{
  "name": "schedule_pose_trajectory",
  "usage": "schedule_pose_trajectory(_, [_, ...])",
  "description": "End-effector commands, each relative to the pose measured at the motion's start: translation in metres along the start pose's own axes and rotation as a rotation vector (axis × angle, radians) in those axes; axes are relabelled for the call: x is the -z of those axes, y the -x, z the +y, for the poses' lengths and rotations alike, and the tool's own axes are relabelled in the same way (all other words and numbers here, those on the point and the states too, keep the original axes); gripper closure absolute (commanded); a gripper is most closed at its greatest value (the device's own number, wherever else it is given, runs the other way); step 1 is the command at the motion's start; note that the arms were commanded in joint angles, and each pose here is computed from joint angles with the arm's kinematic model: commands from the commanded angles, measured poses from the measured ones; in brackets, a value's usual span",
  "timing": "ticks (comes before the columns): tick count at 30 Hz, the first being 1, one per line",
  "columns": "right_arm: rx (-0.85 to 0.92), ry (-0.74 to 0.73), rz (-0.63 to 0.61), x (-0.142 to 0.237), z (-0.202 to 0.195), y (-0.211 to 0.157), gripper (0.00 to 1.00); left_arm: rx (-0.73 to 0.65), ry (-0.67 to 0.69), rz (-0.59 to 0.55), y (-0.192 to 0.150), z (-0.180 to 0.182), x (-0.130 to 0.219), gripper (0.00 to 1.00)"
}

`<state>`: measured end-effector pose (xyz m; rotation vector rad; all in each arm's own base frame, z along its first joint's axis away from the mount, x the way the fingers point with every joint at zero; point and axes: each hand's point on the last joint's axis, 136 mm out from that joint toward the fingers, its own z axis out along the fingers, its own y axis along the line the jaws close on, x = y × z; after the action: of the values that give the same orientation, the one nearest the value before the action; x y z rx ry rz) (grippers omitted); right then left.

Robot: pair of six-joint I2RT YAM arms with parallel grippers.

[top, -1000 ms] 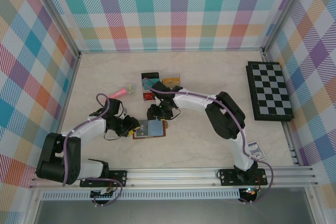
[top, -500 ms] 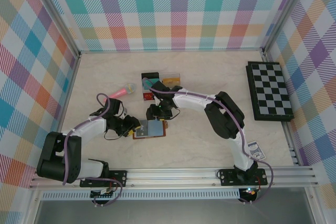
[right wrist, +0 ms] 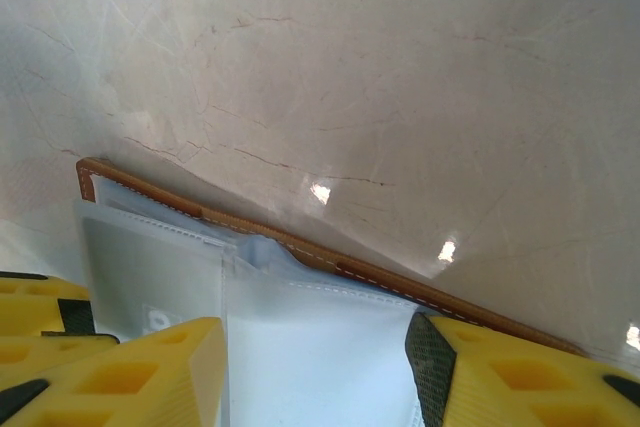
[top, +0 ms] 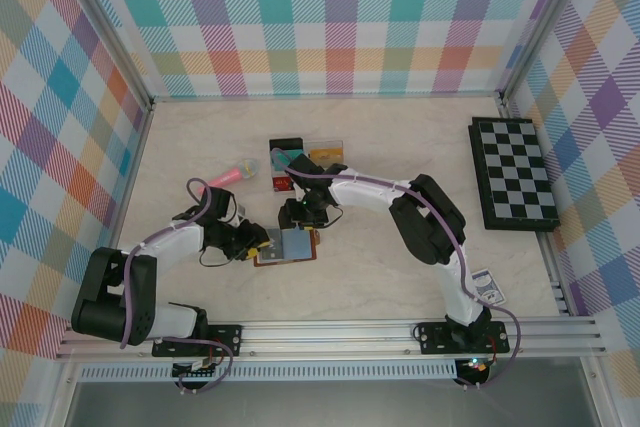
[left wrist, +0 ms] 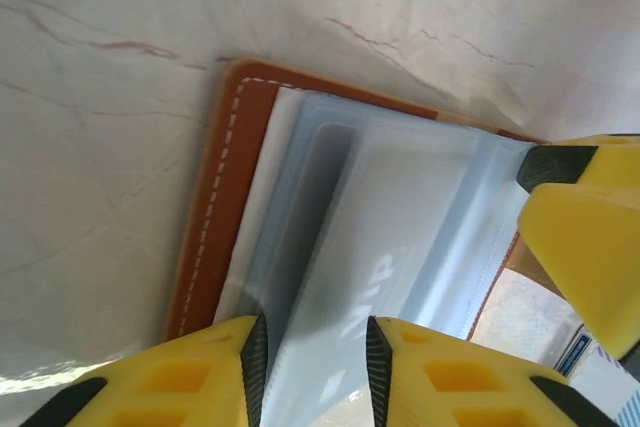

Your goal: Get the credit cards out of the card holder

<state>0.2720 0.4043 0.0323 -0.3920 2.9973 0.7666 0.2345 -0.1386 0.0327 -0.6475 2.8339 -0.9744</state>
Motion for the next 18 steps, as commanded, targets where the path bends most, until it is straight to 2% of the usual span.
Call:
schedule_pose_trajectory(1, [-0.012,-0.038,0.064,-0.019,-0.013,-0.013,0.46,-0.044,-0.05,-0.001,0.003,-0.019,0.004,0.67])
schedule_pose_trajectory(11, [-0.01,-0.041,0.066,-0.019,-0.014,-0.014,0.46,-0.052,-0.038,-0.01,0.003,-0.018,0.007,0.71])
schedule_pose_trajectory(18, [-0.012,0.049,0.046,-0.011,0.005,-0.01,0.46,-0.074,-0.151,0.001,0.001,-0.038,0.01,0.73])
